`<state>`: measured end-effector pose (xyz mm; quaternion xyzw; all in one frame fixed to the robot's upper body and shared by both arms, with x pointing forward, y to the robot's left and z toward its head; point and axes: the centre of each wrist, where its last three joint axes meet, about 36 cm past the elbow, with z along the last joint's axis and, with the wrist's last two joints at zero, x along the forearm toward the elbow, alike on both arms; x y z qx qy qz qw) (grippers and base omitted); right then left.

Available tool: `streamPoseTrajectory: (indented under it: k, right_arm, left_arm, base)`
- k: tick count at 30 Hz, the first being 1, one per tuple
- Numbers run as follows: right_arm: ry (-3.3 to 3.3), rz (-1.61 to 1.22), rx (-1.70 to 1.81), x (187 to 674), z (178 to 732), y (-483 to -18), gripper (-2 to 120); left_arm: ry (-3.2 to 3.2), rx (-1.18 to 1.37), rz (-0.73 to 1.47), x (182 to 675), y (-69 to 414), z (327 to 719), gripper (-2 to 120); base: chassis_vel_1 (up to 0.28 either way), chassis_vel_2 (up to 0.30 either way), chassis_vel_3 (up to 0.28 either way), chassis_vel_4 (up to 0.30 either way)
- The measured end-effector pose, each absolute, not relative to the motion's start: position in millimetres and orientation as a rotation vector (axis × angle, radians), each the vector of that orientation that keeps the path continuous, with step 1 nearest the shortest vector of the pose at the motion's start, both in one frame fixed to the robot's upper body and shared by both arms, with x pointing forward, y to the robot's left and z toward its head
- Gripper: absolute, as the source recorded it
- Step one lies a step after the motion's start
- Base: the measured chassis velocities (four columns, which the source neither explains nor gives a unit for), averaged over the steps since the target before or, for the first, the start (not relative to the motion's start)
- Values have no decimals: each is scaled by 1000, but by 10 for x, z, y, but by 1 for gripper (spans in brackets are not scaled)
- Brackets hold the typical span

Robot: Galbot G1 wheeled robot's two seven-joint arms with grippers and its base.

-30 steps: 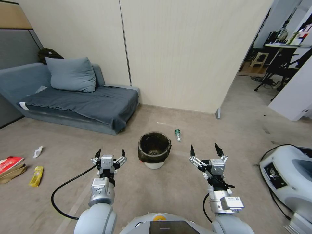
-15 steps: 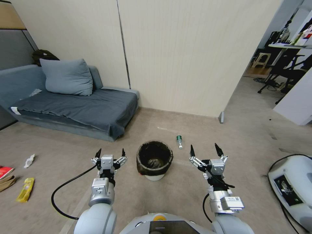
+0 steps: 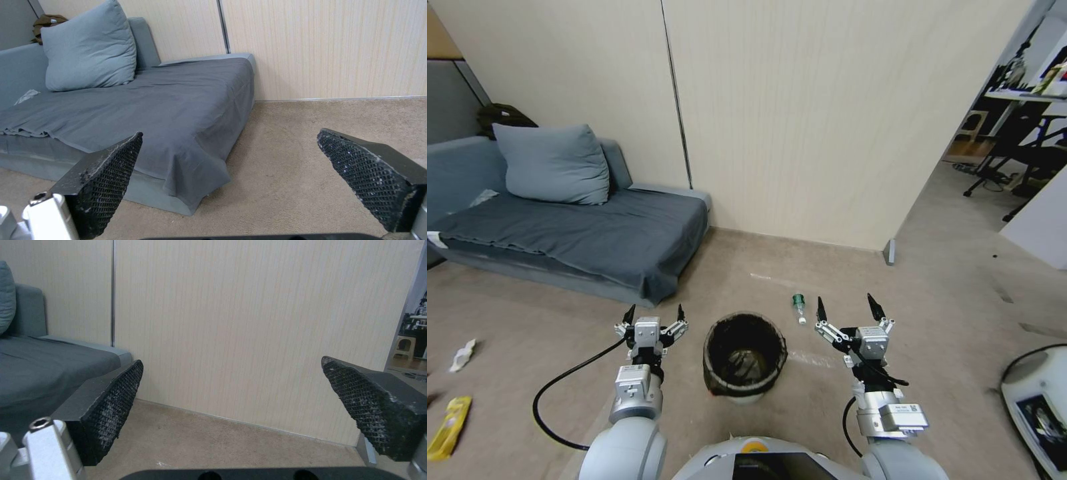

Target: Pick up the trash bin, then pick up the garbage from the floor and place it into the trash bin.

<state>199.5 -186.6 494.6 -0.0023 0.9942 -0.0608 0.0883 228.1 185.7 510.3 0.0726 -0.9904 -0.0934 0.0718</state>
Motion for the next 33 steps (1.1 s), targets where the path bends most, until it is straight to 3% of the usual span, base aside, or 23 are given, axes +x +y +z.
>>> streamPoseTrajectory:
  k: [22,33]
  right_arm:
    - [2911,-211,-36,2001,4949,-1868,100]
    - [2898,-242,-34,2003,4950,-1869,100]
  left_arm:
    - [-2957,185,-257,2254,1787,5096,100]
    - [-2650,-117,97,2128,1557,5072,100]
  base:
    - [0,0,0,0]
    - [0,0,0,0]
